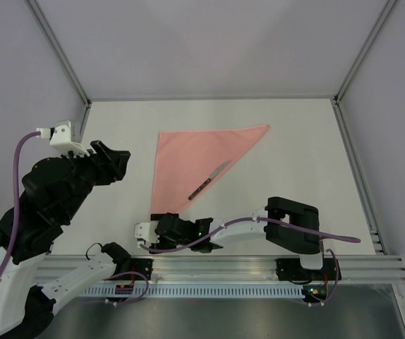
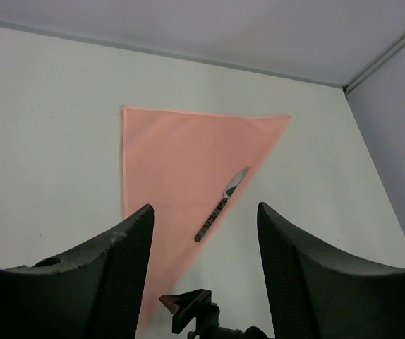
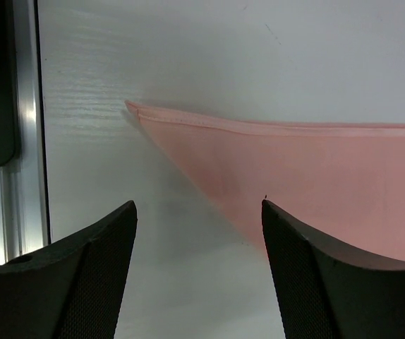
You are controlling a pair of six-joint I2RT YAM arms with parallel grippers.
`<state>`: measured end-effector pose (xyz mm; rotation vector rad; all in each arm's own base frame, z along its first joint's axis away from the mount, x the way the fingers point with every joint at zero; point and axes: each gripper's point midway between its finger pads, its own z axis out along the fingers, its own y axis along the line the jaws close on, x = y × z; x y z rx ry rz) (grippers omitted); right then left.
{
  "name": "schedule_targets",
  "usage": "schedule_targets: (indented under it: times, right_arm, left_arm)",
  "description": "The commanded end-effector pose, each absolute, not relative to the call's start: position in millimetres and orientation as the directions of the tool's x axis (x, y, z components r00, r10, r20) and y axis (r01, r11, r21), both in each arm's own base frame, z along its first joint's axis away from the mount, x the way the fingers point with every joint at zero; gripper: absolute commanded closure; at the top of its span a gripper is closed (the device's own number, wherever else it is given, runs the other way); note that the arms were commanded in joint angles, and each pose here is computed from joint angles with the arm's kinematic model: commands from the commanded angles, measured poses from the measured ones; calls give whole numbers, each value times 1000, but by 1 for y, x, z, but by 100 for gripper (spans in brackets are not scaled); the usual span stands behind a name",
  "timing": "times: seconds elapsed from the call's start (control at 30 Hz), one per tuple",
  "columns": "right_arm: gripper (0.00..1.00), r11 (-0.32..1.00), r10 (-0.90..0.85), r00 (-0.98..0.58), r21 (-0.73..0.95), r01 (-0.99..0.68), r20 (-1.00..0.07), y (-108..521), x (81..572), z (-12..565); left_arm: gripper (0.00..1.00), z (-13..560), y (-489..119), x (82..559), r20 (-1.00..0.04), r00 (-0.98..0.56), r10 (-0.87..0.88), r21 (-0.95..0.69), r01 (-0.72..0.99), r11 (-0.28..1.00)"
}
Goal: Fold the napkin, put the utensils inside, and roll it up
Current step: Fold the napkin at the center of the board.
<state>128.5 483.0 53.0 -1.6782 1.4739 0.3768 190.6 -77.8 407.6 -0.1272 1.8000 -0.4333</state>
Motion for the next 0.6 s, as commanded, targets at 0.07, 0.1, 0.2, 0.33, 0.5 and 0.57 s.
schedule_targets:
  times: [0.07, 0.1, 0.2, 0.33, 0.5, 0.57]
  right_arm:
    - [24, 119, -546, 320, -450, -885, -774, 520, 135, 78]
    - [24, 118, -554, 322, -456, -882, -767, 520, 135, 72]
    - [25, 118, -552, 347, -482, -868, -759, 525, 133, 68]
    - [28, 106, -557, 347, -478, -872, -755, 529, 128, 55]
    - [30, 91, -553, 371, -497, -863, -746, 533, 116, 49]
    - [33, 89, -553, 375, -500, -861, -744, 536, 115, 47]
  left_arm:
    - [36, 410, -74, 189, -900, -272, -341, -383, 117, 916]
    - [36, 409, -74, 189, -900, -274, -338, -380, 115, 918]
    - [36, 407, -74, 189, -901, -277, -333, -375, 114, 920]
    - [36, 404, -73, 188, -902, -278, -330, -371, 107, 922]
    - [36, 401, -73, 190, -902, -283, -325, -366, 103, 925]
    - [36, 400, -73, 190, -902, -286, -323, -364, 101, 926]
